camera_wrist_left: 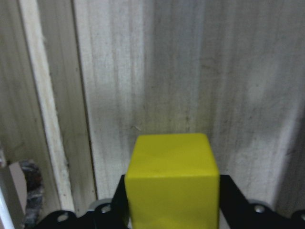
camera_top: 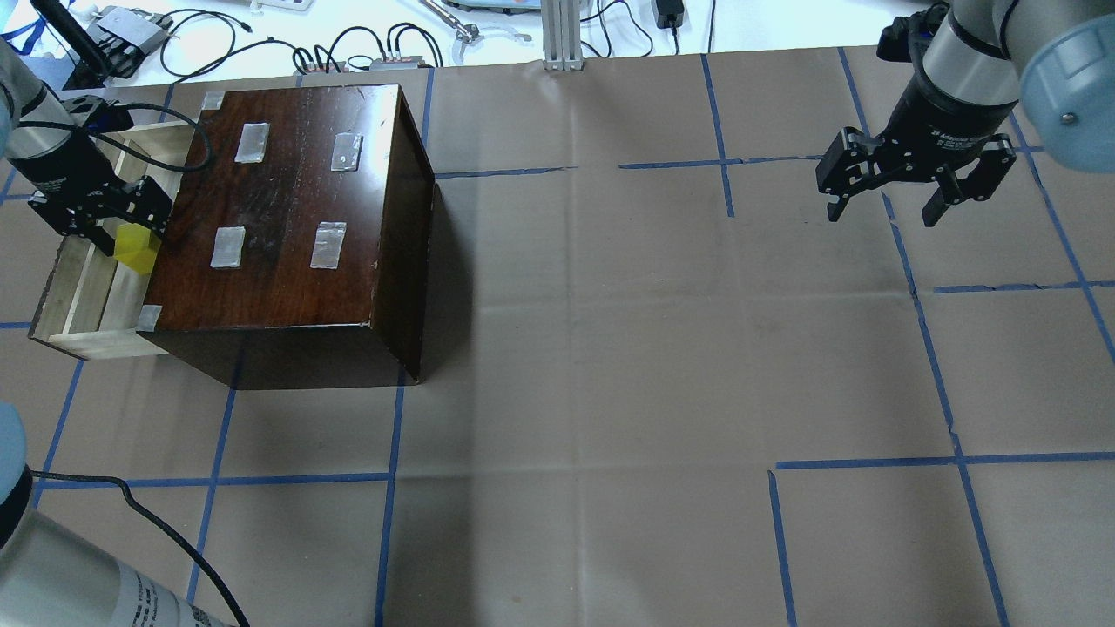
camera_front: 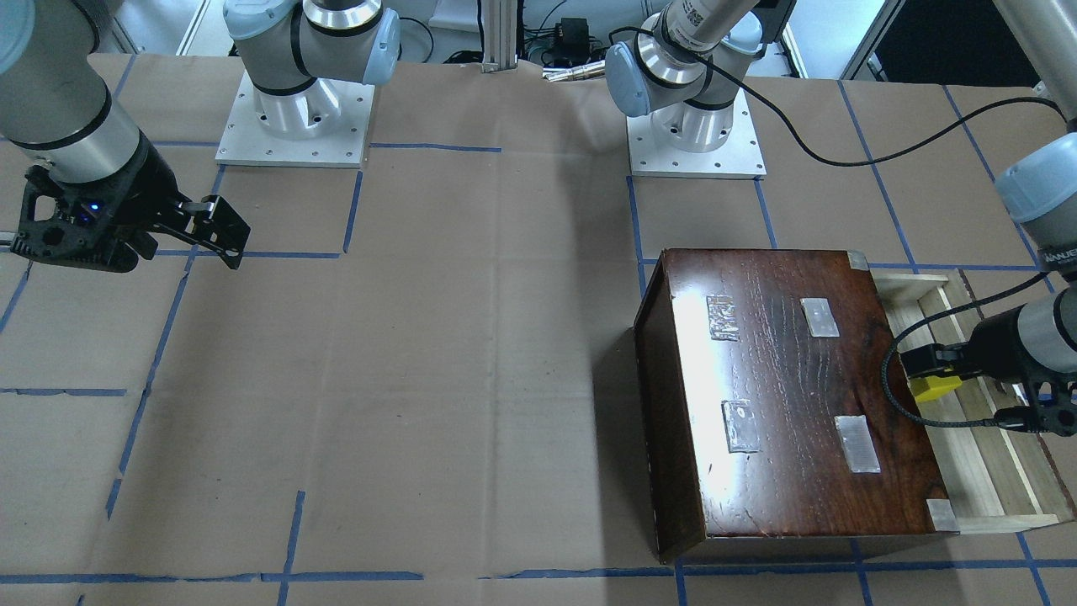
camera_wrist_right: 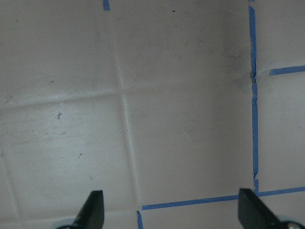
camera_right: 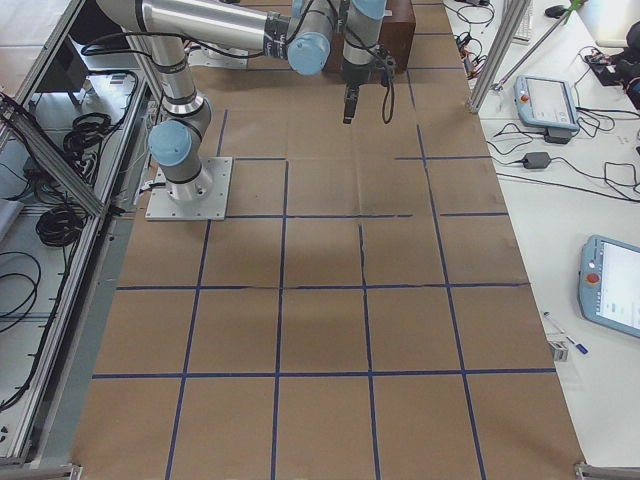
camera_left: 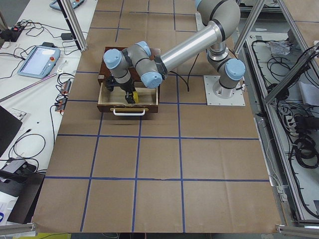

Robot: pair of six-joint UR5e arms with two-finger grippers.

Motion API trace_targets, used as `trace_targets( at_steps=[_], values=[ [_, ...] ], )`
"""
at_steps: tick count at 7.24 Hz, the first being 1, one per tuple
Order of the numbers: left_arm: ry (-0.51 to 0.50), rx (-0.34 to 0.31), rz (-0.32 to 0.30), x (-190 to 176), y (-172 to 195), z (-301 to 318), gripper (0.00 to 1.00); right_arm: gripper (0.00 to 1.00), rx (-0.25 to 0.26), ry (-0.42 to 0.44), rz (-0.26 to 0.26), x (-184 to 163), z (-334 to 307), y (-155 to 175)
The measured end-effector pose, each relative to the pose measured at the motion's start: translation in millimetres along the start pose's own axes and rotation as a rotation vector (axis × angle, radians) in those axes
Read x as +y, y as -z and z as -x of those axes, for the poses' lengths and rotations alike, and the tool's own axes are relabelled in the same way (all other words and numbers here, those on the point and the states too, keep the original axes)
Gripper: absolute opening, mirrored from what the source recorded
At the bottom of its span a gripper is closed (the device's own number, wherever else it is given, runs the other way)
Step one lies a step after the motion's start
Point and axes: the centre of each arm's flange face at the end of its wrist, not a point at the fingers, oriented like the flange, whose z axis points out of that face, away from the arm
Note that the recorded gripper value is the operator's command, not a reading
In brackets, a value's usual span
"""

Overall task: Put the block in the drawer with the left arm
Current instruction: 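Lower the cube into the drawer and open the left gripper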

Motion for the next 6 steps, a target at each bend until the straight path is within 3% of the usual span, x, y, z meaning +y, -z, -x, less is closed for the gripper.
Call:
trace_targets(
  at_steps=[3,6],
  values=[
    [0.004,-0.014,-0.032,5,21,0,0.9,1.0,0.0,-0.001,0.0,0,0,0],
    [0.004,-0.037,-0.09,25,61,-10,0.99,1.0,0.0,0.0,0.0,0,0,0]
  ],
)
